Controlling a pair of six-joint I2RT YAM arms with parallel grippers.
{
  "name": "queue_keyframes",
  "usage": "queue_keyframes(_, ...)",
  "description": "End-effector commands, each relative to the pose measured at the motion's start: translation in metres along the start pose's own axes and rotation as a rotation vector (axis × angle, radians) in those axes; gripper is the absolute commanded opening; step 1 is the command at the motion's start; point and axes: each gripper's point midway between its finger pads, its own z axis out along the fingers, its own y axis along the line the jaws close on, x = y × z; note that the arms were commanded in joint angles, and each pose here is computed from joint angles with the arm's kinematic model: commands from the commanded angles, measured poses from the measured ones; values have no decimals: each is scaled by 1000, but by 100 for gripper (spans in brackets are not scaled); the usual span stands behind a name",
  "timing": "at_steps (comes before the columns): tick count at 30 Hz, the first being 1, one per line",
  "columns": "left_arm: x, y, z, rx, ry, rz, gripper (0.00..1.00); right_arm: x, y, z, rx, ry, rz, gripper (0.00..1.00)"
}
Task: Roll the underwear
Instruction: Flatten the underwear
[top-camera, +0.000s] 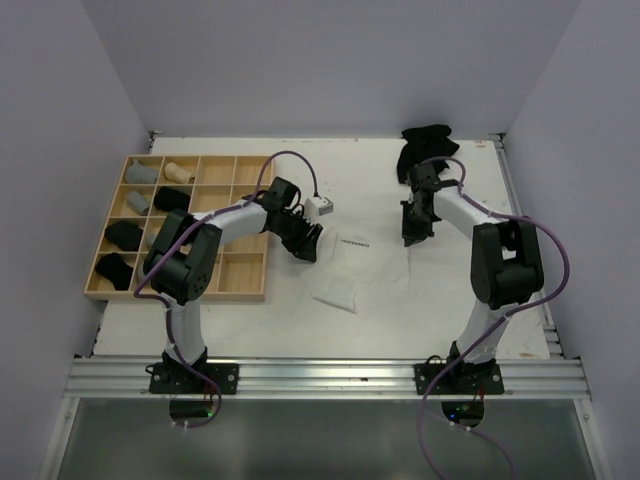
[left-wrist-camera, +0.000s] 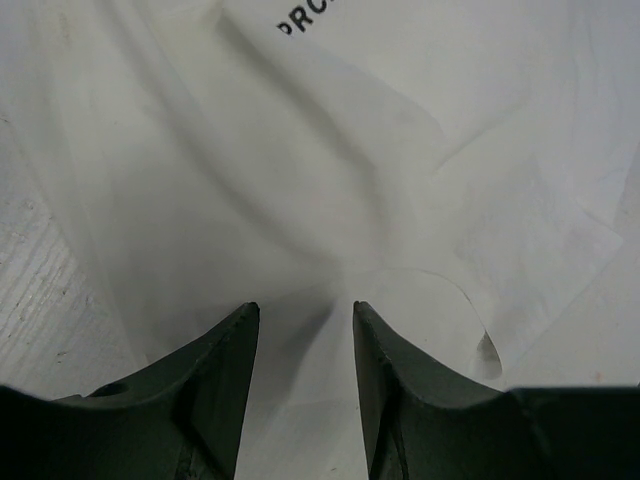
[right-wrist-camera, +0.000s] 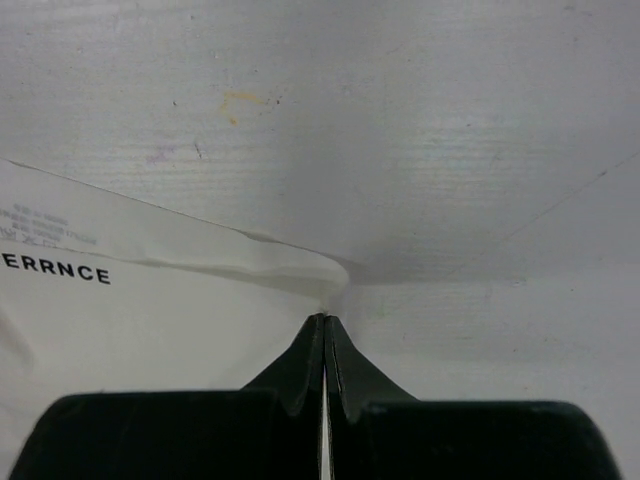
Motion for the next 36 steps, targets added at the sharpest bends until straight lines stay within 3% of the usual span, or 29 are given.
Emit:
queue_keyframes(1, 52, 12, 19, -36, 155, -84, 48, -5, -11, -18, 3, -40, 6, 0)
queue_keyframes(24, 49, 10, 15, -43, 134, -85, 43, 23, -47, -6, 108, 12, 79, 0)
queue_keyframes(28, 36, -2, 8, 11, 68, -60, 43, 25, -48, -2, 111, 9, 82, 0)
queue_keyframes(31, 1, -21, -21, 39, -83, 31, 43, 24, -49, 1, 110, 5, 80, 0)
queue_keyframes(36, -51, -21, -49, -15, -213, 107, 46, 21, -43, 5, 77, -1, 81, 0)
